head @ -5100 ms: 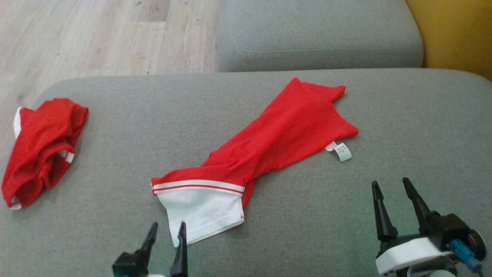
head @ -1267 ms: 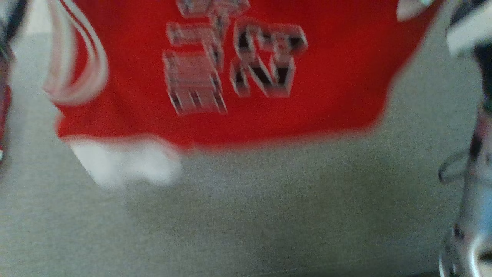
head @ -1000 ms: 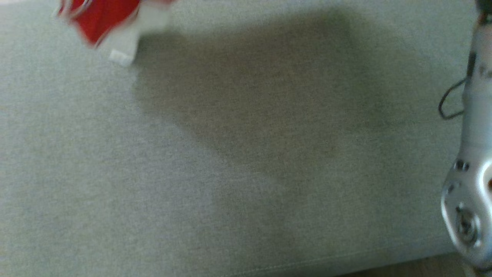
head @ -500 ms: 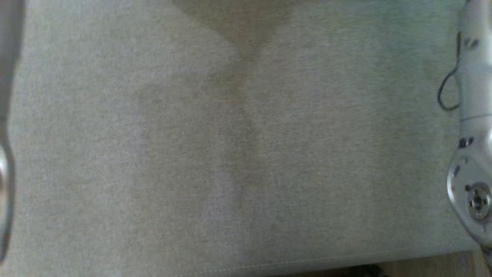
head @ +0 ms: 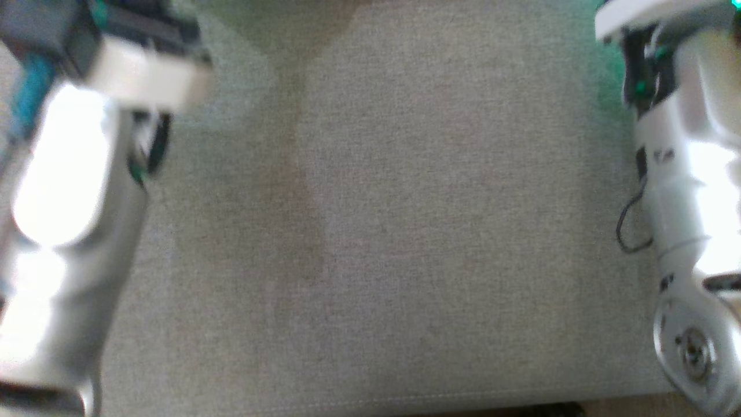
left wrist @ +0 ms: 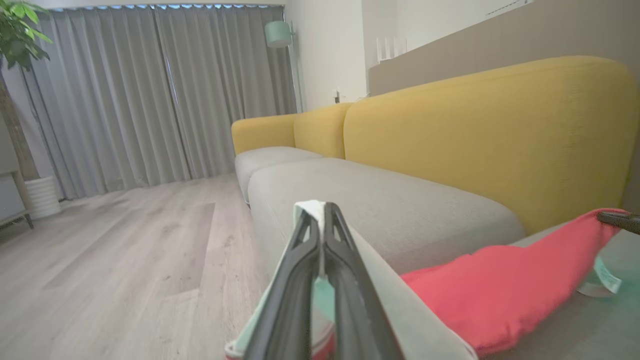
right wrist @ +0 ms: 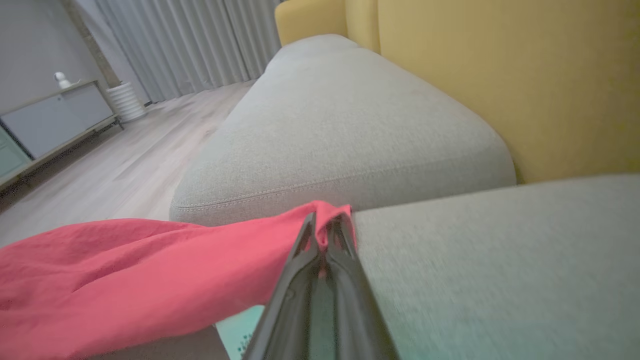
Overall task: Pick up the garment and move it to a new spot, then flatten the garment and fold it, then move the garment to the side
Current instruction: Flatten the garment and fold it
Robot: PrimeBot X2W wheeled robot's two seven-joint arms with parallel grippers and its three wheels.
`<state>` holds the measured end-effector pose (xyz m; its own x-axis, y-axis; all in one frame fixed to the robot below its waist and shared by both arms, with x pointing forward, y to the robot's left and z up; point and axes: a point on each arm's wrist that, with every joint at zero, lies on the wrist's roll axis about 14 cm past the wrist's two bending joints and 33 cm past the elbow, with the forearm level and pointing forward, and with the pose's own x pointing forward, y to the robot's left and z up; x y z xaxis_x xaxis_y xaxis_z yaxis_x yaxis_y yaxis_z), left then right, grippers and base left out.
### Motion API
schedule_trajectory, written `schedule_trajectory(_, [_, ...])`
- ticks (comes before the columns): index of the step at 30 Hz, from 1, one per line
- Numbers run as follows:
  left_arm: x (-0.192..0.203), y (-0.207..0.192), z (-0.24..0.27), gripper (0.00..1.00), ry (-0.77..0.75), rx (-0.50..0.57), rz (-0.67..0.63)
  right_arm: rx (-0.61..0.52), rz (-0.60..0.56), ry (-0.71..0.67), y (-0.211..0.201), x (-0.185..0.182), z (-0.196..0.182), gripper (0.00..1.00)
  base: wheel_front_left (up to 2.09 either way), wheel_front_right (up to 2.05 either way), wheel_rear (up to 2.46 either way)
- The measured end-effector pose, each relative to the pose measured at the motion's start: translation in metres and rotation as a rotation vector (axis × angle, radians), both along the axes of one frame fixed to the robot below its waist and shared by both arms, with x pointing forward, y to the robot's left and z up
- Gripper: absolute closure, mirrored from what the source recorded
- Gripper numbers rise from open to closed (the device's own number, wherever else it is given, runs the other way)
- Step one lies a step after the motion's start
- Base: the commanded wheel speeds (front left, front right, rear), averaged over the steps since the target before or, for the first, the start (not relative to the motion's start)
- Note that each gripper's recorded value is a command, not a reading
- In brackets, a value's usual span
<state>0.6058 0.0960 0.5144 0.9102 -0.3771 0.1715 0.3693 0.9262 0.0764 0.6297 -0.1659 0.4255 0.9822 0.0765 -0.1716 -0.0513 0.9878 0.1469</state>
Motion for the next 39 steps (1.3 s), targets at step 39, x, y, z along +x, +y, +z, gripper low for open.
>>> schedule_trajectory(39, [-0.331, 0.024, -0.035, 1.00, 0.441, -0.246, 0.117, 0.099, -0.095, 0.230, -0.037, -0.324, 0.001, 1.00, 0.00, 0.00, 0.00])
